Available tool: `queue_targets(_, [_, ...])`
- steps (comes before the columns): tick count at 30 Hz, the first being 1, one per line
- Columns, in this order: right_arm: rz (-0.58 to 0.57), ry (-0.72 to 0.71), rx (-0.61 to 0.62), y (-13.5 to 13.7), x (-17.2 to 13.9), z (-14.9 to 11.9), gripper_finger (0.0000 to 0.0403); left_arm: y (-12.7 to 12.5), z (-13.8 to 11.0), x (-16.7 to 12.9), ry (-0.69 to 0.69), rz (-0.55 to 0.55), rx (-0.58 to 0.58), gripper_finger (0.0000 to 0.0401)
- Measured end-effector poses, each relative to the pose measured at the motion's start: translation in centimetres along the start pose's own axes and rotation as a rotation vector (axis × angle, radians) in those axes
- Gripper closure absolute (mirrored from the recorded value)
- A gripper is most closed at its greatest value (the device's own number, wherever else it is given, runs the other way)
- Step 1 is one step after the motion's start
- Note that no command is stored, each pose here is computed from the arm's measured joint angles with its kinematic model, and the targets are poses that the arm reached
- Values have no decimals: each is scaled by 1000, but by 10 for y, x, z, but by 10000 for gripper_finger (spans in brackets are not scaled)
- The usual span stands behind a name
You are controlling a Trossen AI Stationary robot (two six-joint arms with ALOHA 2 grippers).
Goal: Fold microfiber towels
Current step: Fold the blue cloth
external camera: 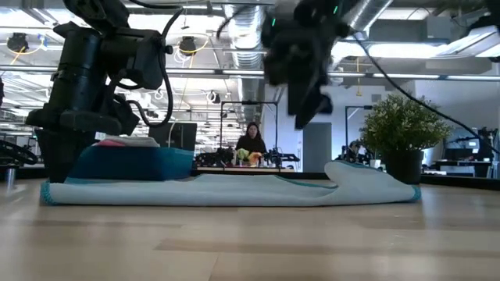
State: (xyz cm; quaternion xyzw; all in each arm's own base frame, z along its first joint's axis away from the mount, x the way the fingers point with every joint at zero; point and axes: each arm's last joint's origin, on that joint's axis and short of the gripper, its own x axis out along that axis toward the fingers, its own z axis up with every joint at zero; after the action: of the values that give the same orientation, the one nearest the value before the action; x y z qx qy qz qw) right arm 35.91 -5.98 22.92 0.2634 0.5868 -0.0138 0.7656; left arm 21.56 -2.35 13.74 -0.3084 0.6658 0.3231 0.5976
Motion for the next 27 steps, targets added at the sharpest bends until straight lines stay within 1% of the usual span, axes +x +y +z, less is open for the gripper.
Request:
queue_targets(3, [100, 14, 72, -28, 15, 14, 183, 0, 0, 0, 14, -10, 23, 401])
queue_targets(5, [148, -14, 99, -43, 26, 24, 182, 0, -1, 0, 19, -13, 25, 401])
queue_targets(8, [148, -9, 178, -66, 39, 30, 182, -1, -1, 0, 38, -25, 25, 401])
queue_targets(11, [131, -3, 208, -82, 45, 32, 182, -1, -1, 0, 54, -38, 26, 401])
queue_targets(14, [126, -27, 213, -92, 45, 36, 182, -2, -1, 0, 55, -42, 39, 401])
queue_targets(16, [122, -68, 211, -97, 43, 40, 182, -1, -1, 0, 56, -43, 39, 401])
queue_targets(21, [37, -159, 230, -103, 40, 48, 182, -2, -1, 0, 60, -54, 37, 401])
queue_targets(27, [42, -158, 236, -98, 43, 47, 182, -2, -1, 0, 62, -57, 36, 401])
